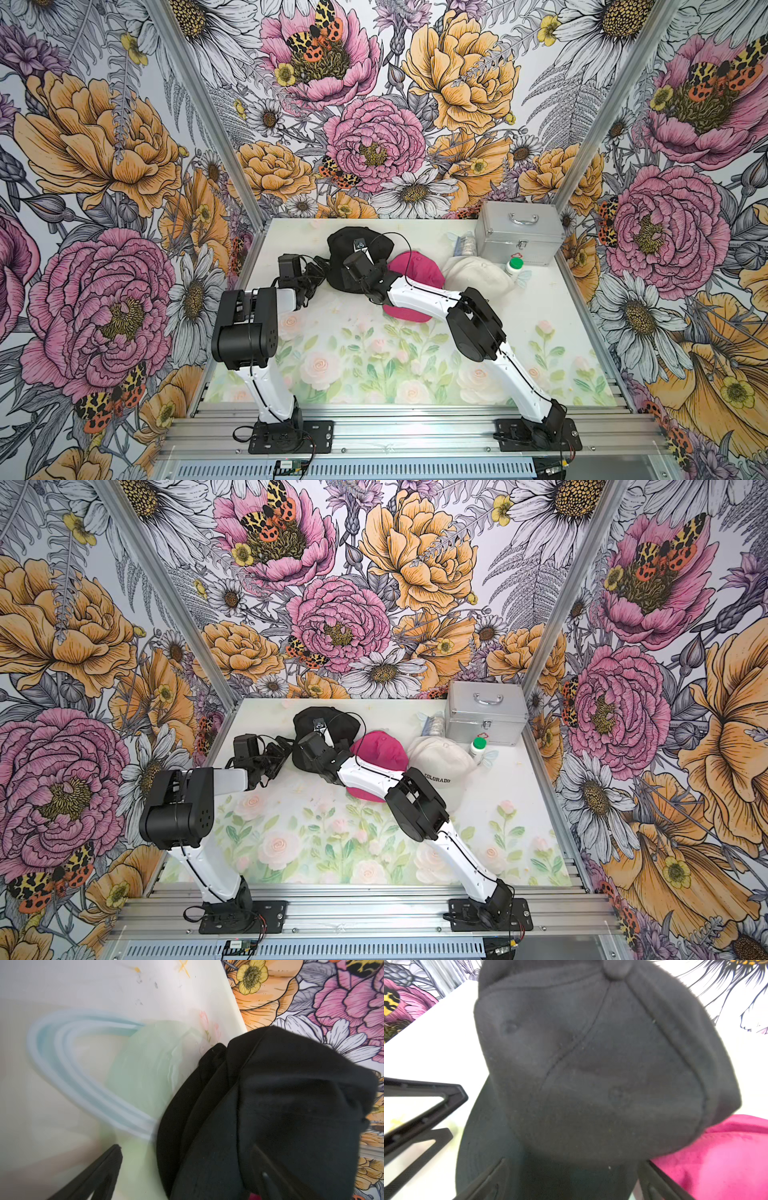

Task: Stack the baseball caps by color
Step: Move the baseball cap to the center of the board, then reset both arms

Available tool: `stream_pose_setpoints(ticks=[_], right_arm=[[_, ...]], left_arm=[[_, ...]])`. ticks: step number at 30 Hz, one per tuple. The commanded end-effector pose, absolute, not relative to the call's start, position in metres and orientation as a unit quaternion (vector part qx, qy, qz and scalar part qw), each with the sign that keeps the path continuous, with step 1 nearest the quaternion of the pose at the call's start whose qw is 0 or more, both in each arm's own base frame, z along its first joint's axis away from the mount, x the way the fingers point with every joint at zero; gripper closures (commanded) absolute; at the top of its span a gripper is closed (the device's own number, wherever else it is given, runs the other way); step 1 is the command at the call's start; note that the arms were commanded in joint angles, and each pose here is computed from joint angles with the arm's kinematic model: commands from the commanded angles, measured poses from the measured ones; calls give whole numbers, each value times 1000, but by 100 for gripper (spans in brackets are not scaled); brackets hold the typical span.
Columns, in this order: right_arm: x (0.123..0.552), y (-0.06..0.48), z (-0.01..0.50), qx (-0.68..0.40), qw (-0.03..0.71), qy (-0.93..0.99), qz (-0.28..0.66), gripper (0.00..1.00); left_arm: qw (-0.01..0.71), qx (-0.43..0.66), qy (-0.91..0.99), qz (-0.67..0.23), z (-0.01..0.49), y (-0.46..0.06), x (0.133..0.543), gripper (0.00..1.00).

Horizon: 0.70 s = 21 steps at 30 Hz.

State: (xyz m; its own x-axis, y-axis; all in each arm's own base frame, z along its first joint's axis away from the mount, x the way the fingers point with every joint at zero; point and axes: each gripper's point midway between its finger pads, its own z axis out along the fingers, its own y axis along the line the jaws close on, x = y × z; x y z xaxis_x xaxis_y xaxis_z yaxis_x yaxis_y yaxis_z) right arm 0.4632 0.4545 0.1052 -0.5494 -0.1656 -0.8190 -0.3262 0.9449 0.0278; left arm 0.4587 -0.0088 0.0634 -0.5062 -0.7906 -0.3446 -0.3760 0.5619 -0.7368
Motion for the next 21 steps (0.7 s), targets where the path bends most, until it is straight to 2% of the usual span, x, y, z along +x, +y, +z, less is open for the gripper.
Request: stream_pose_setpoints(ticks=[1, 10, 14, 21], right_arm=[[444, 461, 200, -166, 492, 842, 149, 1], [416, 390, 254, -161, 552, 800, 172, 1], [409, 331, 268, -138, 586, 785, 144, 1], [395, 189, 285, -75, 630, 772, 51, 1]], left_arm=[[376, -360, 802, -293, 91, 12, 443, 1], [426, -340, 825, -146, 118, 67, 394, 1], [447, -318, 830, -99, 126, 78, 381, 1], [495, -242, 834, -26, 130, 86, 366, 1]])
